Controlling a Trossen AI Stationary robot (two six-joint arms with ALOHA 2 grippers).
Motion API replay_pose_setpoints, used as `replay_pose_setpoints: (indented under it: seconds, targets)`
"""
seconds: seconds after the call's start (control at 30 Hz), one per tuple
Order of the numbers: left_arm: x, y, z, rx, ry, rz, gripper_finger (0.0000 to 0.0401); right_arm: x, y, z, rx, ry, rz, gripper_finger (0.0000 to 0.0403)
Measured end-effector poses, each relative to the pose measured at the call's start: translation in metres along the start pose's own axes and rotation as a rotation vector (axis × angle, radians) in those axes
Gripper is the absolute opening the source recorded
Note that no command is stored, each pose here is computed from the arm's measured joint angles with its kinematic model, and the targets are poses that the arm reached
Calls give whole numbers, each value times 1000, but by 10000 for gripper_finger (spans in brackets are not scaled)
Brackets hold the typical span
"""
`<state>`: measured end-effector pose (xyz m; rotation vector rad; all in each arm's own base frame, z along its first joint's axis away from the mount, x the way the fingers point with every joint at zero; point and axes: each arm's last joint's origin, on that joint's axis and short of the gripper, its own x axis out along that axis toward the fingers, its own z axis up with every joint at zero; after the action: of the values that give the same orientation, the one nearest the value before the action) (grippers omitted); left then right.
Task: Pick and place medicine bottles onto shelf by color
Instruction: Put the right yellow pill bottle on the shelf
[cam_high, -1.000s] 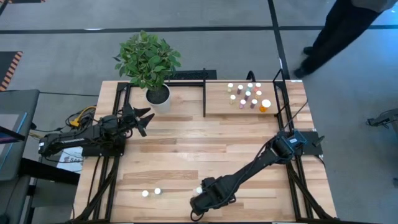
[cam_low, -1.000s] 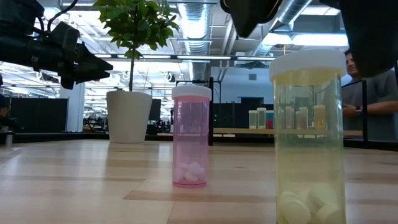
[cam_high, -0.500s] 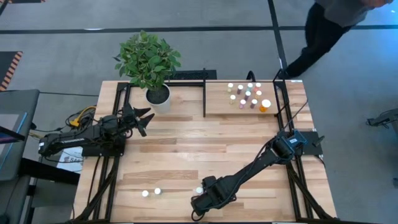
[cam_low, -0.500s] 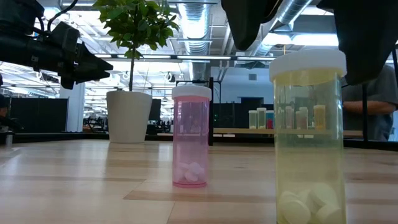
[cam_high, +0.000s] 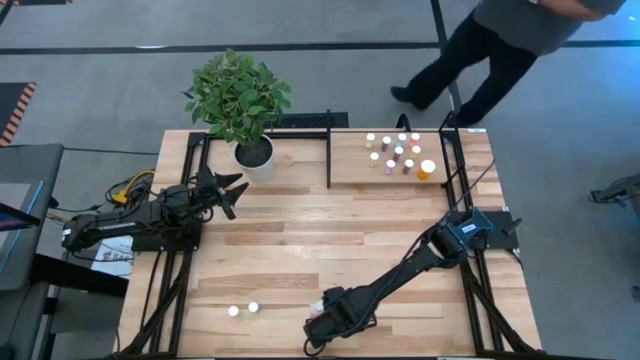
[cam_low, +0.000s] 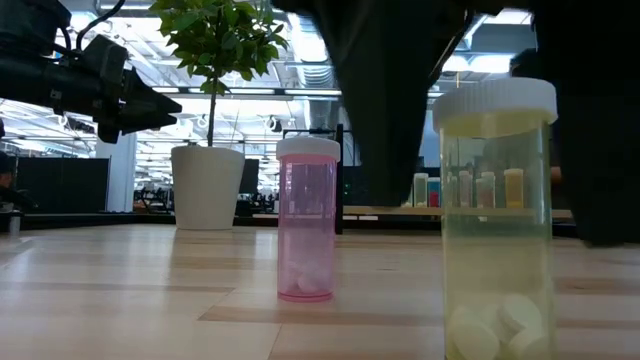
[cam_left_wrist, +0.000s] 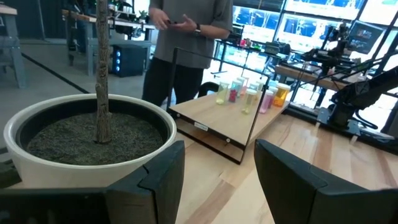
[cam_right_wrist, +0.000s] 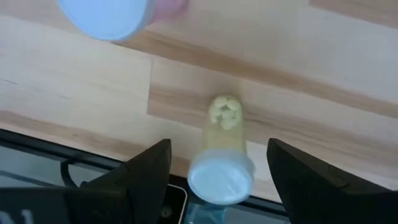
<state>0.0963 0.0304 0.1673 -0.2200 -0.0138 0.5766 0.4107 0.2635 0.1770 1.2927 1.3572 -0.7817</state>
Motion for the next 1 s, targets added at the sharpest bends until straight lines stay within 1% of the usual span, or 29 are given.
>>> replay_pose_setpoints:
  seconds: [0.67, 0.8, 1.0]
  targets:
    - [0, 0, 0, 0, 0, 0, 181, 1, 1, 2, 19, -14, 6, 284]
    - [0, 0, 0, 0, 0, 1, 181, 0, 2, 4, 29, -16, 8, 268]
    - [0, 0, 0, 0, 0, 0, 181, 1, 2, 4, 47, -15, 9, 222]
